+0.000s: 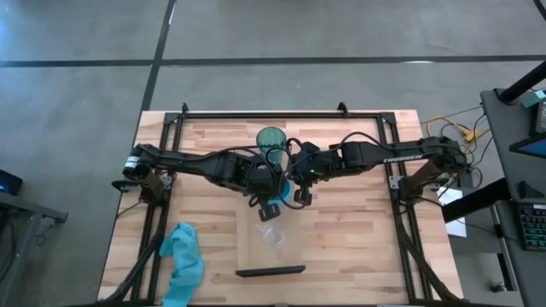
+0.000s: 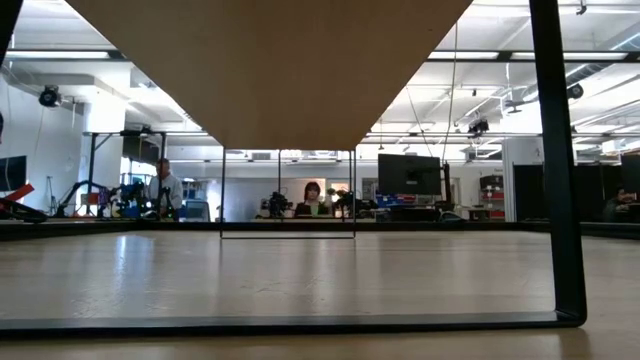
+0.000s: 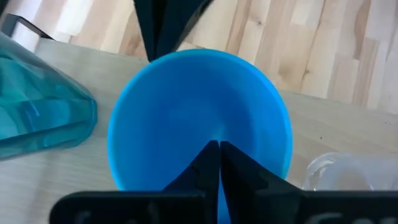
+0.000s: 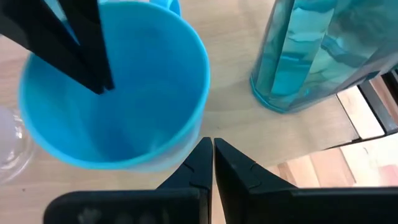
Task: Stack small to large cups/mugs on shelf
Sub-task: Adjust the light blue mug
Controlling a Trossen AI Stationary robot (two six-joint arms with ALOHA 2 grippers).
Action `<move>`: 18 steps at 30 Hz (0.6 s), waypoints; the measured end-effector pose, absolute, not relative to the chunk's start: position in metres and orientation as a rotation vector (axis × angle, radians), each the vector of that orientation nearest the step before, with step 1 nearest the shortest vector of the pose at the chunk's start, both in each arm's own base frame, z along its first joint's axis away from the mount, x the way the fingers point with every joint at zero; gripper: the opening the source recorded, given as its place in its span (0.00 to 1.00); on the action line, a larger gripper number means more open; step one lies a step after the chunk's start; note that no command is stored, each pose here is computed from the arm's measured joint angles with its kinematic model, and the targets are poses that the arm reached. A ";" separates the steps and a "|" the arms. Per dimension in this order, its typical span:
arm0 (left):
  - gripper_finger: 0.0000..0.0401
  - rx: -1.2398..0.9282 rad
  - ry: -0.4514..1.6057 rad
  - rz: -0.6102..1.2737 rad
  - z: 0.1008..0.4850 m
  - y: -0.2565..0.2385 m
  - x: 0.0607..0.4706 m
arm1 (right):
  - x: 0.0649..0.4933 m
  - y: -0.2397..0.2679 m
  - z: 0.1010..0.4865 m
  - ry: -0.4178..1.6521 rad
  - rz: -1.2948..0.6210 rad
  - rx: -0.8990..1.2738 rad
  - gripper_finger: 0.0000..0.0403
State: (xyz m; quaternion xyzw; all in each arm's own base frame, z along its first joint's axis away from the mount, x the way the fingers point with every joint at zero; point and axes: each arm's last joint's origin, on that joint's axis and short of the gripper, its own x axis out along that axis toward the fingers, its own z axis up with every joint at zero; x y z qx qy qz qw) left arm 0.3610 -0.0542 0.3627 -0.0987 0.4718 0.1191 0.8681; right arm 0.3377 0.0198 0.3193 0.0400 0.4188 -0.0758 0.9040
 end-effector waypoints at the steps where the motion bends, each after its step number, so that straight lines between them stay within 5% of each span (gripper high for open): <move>1: 0.00 -0.210 0.991 0.243 0.362 -0.054 0.361 | 0.338 0.020 0.319 0.867 -0.157 0.082 0.02; 18: 0.00 -0.234 1.016 0.210 0.361 -0.056 0.360 | 0.343 0.022 0.323 0.803 -0.078 0.124 0.02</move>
